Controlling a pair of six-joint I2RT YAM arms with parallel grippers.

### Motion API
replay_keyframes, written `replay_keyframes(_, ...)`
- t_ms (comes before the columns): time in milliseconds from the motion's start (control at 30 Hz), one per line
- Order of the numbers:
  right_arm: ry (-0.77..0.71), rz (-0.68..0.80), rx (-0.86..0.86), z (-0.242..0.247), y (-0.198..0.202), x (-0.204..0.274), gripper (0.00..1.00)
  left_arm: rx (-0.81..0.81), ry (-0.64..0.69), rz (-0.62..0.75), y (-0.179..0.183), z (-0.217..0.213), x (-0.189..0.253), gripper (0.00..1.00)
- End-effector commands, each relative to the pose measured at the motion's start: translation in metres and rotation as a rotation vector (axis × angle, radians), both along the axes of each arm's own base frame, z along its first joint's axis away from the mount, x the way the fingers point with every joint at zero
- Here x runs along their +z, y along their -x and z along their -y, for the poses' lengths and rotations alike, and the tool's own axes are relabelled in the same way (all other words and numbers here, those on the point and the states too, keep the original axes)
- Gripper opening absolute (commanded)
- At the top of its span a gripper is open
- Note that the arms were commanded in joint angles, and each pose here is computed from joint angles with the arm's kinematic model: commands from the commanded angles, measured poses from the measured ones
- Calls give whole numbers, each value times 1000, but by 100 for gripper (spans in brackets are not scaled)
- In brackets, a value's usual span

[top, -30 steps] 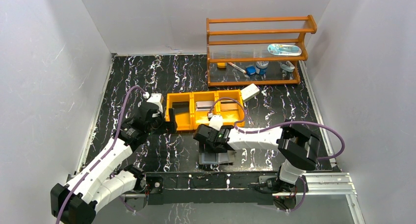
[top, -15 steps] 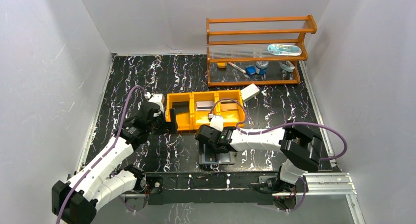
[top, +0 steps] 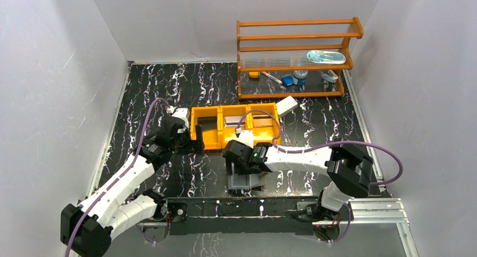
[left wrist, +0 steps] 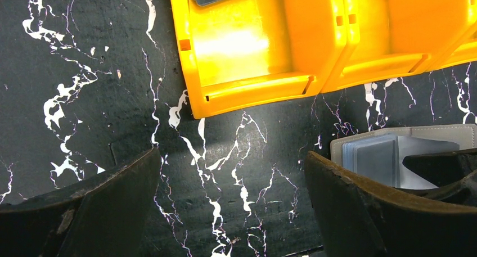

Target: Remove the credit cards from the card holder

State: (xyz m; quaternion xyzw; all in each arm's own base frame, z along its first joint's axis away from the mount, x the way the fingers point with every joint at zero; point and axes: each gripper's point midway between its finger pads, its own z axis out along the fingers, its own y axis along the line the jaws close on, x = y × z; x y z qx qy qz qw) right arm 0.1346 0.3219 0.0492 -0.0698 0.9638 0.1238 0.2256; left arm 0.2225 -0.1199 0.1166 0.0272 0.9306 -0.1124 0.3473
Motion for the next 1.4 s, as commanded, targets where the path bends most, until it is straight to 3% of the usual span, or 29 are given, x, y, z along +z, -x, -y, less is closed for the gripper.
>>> replay_keyframes(0, -55, 11, 16, -10, -1, 20, 84, -2, 19, 12, -2, 3, 10, 98)
replay_keyframes(367, 55, 3, -56, 2, -5, -9, 82, -5, 25, 18, -1, 3, 12, 98)
replay_keyframes(500, 34, 5, -59, 0, -6, -8, 74, -5, 28, 20, -1, 3, 13, 98)
replay_keyframes(700, -31, 15, -60, -2, -5, 4, 75, -7, 25, 9, -1, 4, 10, 98)
replay_keyframes(833, -57, 20, -59, -2, -4, 7, 71, -11, 24, 0, 0, 4, 9, 98)
replay_keyframes(1067, -31, 5, -48, -1, -2, 0, 81, -13, 25, -3, 0, 5, 8, 98)
replay_keyframes(1367, 9, 2, -60, 0, -4, -10, 74, -17, 27, -7, 1, 6, 8, 98)
